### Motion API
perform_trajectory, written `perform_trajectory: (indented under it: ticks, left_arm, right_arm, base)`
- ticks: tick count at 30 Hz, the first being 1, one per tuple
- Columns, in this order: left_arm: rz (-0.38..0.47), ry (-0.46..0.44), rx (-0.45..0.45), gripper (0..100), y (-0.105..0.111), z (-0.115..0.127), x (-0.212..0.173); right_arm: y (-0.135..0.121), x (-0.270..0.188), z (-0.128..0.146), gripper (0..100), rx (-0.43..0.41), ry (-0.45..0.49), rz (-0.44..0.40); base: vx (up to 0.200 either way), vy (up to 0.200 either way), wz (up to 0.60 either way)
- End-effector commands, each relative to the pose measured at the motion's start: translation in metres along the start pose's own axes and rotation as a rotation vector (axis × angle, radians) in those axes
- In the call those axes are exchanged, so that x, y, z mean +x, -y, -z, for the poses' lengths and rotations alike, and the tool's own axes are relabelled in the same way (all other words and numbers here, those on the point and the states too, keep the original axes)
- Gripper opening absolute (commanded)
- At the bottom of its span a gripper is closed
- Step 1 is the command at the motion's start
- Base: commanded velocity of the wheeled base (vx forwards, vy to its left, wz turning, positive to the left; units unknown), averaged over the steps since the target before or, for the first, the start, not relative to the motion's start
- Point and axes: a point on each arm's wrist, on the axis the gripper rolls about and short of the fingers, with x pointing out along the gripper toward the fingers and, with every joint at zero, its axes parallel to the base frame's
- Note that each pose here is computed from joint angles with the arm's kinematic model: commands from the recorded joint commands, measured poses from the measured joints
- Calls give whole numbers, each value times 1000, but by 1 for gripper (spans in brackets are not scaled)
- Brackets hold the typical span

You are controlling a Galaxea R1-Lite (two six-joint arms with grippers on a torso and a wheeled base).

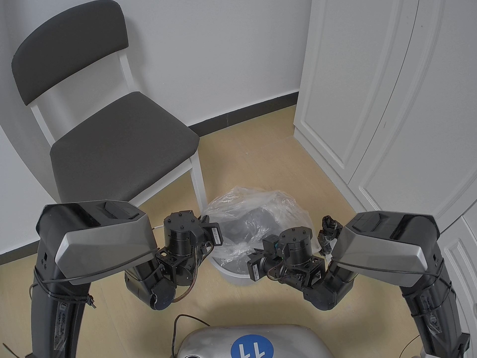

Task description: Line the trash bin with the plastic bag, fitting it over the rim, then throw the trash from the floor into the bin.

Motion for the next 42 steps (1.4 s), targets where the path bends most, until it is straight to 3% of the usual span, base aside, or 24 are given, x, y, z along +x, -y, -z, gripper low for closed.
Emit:
perform_trajectory:
  ticks: [1,7,14,20,25,33,40,41,42]
  left_arm:
    - [-2,-2,0,0,-1,0,-1]
    - [0,-13,12,0,-3,-2,-6]
    - [-22,-35,45,0,-16,-11,-16]
    - [-36,-93,162,0,-32,-3,-22]
    - [-67,-115,221,0,-45,-2,-24]
    - [-82,-149,232,0,-52,13,-17]
    - [-93,-150,229,0,-56,13,-15]
    - [-93,-152,229,100,-56,14,-15]
    - [-93,-152,229,100,-56,14,-15]
  right_arm:
    - [-6,10,35,0,-21,-78,-11]
    - [-2,13,31,0,-20,-52,-4]
    - [-7,-10,-1,0,-20,16,-14]
    - [-16,-52,-10,0,14,12,33]
    - [-16,-70,0,0,44,20,30]
    - [-15,-67,31,0,40,-61,24]
    - [-23,-59,50,0,29,-59,2]
    - [-26,-59,50,0,27,-57,-8]
    - [-27,-59,50,0,26,-57,-8]
  base:
    - [0,0,0]
    - [0,0,0]
    - [0,0,0]
    - [0,0,0]
    - [0,0,0]
    - [0,0,0]
    - [0,0,0]
    - [0,0,0]
    - [0,0,0]
